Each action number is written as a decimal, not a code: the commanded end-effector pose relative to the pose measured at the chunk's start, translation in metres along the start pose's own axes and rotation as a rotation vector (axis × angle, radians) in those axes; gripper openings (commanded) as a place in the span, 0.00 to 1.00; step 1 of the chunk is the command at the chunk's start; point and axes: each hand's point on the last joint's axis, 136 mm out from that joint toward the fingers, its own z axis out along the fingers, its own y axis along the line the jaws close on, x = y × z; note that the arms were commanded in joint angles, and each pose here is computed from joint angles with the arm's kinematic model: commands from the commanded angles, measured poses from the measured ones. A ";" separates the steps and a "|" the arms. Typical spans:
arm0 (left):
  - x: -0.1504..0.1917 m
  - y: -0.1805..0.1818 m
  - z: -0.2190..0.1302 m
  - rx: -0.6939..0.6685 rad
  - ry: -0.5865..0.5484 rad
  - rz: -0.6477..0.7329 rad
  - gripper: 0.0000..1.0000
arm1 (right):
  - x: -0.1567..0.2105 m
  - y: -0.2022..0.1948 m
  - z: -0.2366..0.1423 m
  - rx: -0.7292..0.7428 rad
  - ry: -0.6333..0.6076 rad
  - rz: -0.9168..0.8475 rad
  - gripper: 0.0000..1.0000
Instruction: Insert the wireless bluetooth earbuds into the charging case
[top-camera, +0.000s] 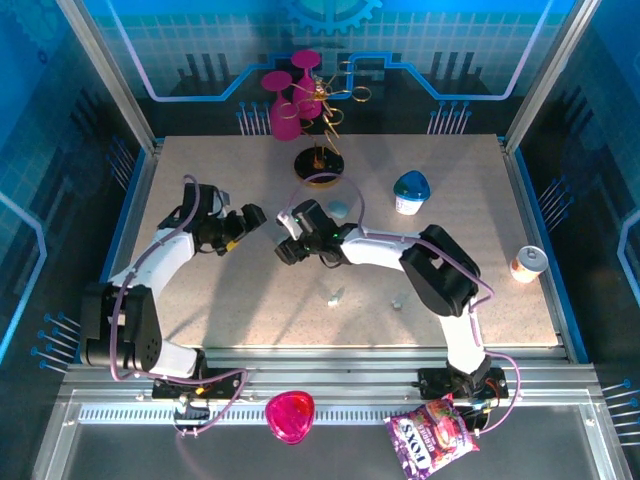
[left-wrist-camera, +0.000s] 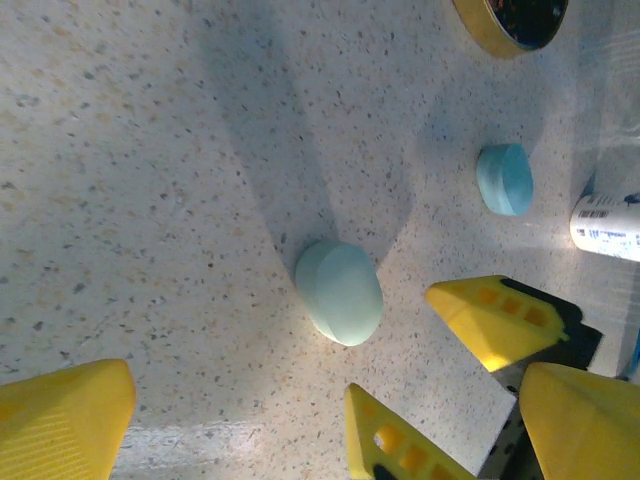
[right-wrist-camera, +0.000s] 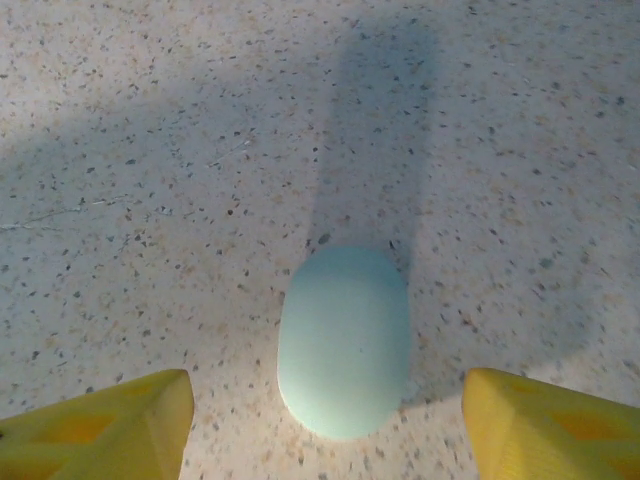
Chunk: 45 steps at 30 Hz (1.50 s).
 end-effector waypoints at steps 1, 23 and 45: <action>0.004 0.007 -0.009 -0.002 0.004 -0.008 0.99 | -0.002 0.002 0.012 -0.021 0.019 -0.024 0.69; 0.002 0.009 -0.009 0.021 0.005 -0.017 0.99 | 0.033 -0.004 0.034 0.009 0.116 -0.030 0.55; -0.003 0.005 -0.016 0.029 -0.047 0.037 0.99 | 0.036 -0.008 0.019 0.032 0.110 -0.049 0.35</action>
